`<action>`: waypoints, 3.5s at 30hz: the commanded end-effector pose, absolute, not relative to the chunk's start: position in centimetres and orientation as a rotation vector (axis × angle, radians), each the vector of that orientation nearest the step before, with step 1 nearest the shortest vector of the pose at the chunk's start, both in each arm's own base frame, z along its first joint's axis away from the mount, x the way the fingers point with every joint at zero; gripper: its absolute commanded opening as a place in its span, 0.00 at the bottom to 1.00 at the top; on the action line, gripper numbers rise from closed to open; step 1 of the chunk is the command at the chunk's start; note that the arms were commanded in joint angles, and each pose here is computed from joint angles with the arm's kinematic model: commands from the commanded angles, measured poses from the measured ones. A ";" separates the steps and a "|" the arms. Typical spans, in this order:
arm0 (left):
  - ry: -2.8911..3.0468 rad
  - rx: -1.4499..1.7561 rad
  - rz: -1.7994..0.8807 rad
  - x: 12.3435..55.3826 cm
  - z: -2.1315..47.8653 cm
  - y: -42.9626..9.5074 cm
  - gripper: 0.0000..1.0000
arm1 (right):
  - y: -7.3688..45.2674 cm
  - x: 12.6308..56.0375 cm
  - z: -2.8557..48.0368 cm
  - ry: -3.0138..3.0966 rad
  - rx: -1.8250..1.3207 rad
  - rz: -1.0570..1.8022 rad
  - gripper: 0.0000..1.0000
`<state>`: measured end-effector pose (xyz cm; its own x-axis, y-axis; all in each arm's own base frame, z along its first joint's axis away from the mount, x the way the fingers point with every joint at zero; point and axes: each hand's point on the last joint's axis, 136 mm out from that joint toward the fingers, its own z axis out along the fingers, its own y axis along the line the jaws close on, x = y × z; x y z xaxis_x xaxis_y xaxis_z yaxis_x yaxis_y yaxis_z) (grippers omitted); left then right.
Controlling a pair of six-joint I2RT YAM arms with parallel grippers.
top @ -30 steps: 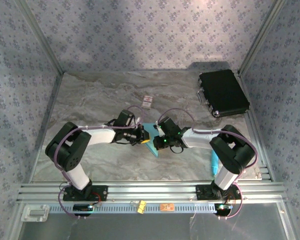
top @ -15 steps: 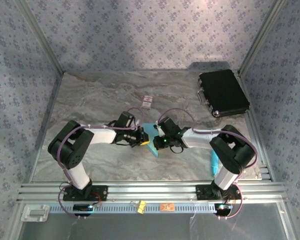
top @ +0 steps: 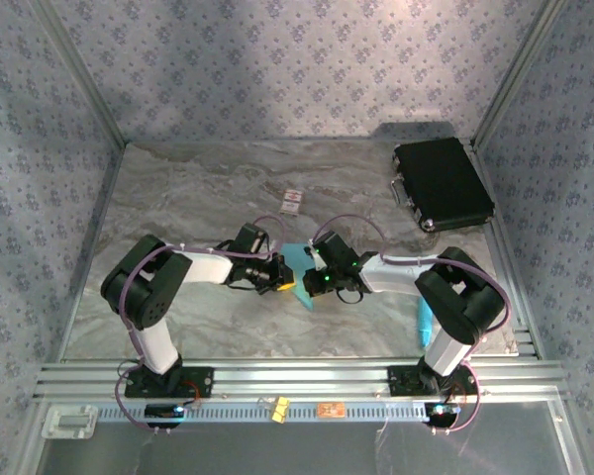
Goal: Fold a paper plane with a square sheet of paper (pick it up from the middle)
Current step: Third fold the triangle at the center of the table.
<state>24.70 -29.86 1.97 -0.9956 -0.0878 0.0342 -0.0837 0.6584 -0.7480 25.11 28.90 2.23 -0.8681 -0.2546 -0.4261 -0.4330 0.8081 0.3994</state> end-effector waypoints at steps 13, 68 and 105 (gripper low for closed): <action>2.933 -0.145 -1.192 24.1 -0.1 -29.2 0.03 | 27.2 24.1 6.8 2.626 -0.266 0.878 0.40; 3.001 -0.163 -1.119 24.0 -1.7 -28.7 0.00 | 28.5 19.0 1.5 2.851 -0.248 0.911 0.07; 2.989 -0.108 -1.126 24.2 -1.1 -29.1 0.01 | 28.9 21.5 2.5 2.880 -0.085 0.868 0.06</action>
